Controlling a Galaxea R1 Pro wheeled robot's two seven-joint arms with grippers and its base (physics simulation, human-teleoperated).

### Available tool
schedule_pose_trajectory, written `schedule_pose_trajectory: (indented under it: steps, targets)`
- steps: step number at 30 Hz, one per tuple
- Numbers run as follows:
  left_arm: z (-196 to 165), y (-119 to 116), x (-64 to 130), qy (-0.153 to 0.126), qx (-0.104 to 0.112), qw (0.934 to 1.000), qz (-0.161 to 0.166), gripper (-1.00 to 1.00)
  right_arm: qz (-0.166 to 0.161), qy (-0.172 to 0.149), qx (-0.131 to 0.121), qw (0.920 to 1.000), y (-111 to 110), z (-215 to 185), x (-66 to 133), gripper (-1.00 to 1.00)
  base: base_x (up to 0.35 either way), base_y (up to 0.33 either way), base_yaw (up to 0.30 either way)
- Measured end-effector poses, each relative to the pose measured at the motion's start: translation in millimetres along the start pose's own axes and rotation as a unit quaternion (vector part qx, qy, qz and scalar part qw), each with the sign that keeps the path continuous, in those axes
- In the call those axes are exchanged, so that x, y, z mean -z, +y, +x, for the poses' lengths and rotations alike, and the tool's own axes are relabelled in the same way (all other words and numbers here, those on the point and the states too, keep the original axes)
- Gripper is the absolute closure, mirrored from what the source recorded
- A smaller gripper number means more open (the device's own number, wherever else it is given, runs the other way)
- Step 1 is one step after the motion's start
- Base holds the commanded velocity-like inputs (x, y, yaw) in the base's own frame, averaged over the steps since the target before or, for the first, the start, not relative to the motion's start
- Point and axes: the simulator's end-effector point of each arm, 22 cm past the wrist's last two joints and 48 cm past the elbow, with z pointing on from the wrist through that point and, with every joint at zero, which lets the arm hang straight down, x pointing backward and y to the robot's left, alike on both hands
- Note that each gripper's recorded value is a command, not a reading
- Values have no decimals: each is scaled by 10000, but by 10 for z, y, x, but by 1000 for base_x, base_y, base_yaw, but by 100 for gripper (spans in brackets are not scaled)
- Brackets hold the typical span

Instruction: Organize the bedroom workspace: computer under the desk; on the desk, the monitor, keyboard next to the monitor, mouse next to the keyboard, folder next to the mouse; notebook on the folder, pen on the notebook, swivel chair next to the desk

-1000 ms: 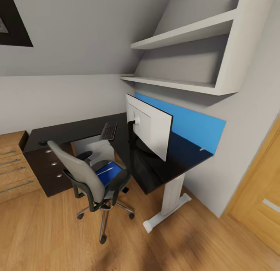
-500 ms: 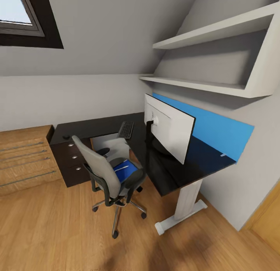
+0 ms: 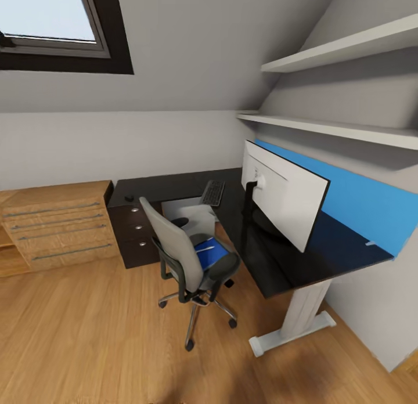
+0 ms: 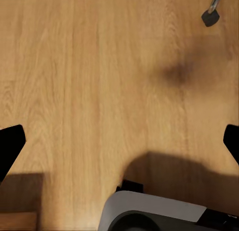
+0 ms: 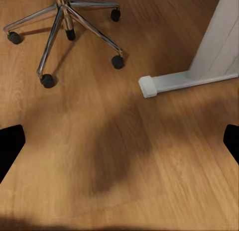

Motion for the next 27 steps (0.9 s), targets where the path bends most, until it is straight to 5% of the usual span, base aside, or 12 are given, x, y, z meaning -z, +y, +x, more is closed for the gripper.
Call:
schedule_pose_trajectory:
  steps: [19,27]
  targets:
    - [0,0,-1,2,3,10000,-3,-100,-6,11,6,10000,-3,6,1,-100,-42,-101,286]
    - [0,2,-1,2,2,10000,-3,-100,-18,23,17,10000,-3,14,4,-100,-21,-50,98]
